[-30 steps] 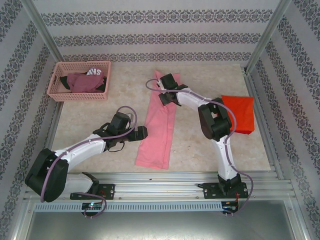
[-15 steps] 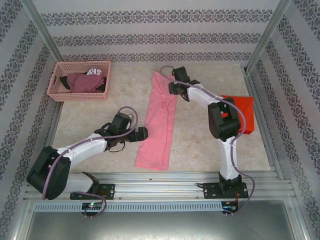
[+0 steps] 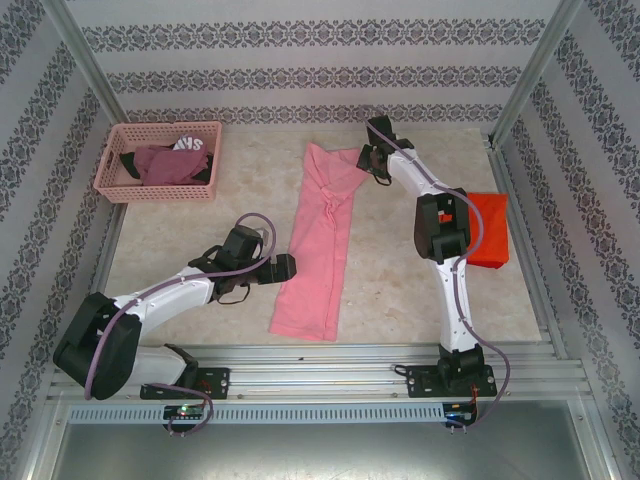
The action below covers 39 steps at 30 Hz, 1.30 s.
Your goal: Fold and stack the t-shirts
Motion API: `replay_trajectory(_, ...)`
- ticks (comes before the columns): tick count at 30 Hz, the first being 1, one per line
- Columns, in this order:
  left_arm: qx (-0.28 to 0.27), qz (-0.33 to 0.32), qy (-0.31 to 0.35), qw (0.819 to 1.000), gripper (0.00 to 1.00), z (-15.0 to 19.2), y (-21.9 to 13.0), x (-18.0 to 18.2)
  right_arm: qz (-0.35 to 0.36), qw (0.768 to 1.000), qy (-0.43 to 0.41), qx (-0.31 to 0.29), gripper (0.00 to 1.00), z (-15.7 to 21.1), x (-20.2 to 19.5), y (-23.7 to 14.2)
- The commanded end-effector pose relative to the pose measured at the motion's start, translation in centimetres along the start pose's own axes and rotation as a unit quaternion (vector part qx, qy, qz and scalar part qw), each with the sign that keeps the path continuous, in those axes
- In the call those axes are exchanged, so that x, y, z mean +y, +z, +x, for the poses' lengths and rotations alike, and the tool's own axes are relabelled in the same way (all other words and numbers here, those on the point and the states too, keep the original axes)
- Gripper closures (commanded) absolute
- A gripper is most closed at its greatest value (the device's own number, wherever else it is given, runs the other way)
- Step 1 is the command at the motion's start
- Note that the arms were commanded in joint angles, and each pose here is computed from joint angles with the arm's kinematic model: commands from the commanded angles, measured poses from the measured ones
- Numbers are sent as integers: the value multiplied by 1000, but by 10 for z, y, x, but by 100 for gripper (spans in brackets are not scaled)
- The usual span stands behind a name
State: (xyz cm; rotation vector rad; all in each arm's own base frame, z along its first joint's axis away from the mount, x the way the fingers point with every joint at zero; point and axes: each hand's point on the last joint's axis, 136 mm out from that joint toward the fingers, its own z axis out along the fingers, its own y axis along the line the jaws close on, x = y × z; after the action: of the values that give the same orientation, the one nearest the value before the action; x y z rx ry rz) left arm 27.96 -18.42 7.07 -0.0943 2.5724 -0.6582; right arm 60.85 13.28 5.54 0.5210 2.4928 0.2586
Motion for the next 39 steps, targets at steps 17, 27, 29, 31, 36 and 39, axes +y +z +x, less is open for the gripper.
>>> replay_trajectory(17, -8, 5, 5, 1000, 0, -6, 1, -1, -48, 997, -68, 2, 100, -4, 35, -19)
replay_trajectory(27, -5, 8, 7, 1000, 0, -6, 3, -2, -91, 986, -141, -7, 100, 2, 71, -20)
replay_trajectory(29, -3, 6, 7, 1000, 0, -5, 4, -1, -108, 983, -147, -3, 100, 6, 80, -18)
replay_trajectory(31, -4, 5, 7, 1000, 0, -5, 3, -1, -126, 980, -157, -3, 100, 9, 91, -18)
replay_trajectory(36, -4, 5, 6, 1000, 0, -5, 3, -1, -166, 971, -174, -3, 100, 16, 114, -18)
replay_trajectory(39, -5, 6, 8, 1000, 0, -7, 2, -2, -172, 970, -171, 9, 100, 20, 117, -10)
